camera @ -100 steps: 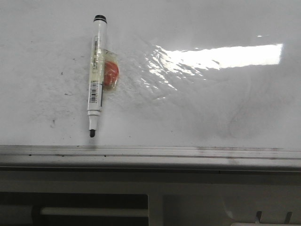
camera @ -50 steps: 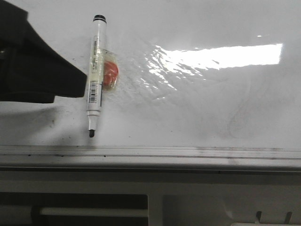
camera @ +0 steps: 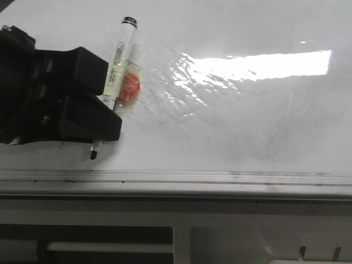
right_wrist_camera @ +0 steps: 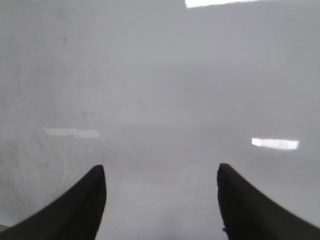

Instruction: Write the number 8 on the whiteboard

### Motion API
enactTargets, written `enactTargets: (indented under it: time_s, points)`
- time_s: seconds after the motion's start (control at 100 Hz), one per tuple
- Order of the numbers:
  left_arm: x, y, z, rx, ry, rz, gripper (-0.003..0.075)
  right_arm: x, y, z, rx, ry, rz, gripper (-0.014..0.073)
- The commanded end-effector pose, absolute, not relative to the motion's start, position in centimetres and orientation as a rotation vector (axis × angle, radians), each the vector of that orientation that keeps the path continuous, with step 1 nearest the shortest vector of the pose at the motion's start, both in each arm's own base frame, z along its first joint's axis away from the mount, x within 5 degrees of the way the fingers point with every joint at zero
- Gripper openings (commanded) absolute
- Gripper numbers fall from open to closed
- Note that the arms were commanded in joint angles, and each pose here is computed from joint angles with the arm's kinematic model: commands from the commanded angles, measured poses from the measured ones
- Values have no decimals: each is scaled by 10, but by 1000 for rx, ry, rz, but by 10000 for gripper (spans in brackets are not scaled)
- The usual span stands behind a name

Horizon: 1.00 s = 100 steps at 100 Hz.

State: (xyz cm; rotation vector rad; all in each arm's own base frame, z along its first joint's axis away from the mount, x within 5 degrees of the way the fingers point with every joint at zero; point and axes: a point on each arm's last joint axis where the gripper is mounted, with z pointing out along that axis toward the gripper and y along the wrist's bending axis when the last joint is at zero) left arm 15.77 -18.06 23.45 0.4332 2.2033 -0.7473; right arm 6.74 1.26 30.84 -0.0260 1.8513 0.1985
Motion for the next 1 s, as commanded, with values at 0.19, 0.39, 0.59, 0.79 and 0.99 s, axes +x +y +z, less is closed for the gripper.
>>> enactTargets:
  time_s: [0.19, 0.39, 0.59, 0.79, 0.99]
  points:
    - [145, -188, 273, 680, 2080, -817, -20, 61, 24, 340, -246, 1740, 251, 418]
    - [96, -185, 296, 1322, 1735, -763, -20, 51, 54, 346, -777, 1688, 422, 418]
    - [76, -186, 300, 1522, 1553, -748, -20, 64, 81, 343, -1036, 1613, 590, 419]
    - [76, -186, 301, 1516, 1551, -745, -20, 85, 108, 333, -1179, 1643, 706, 419]
    - [76, -186, 301, 1517, 1550, -745, -20, 102, 134, 341, -1209, 1634, 759, 419]
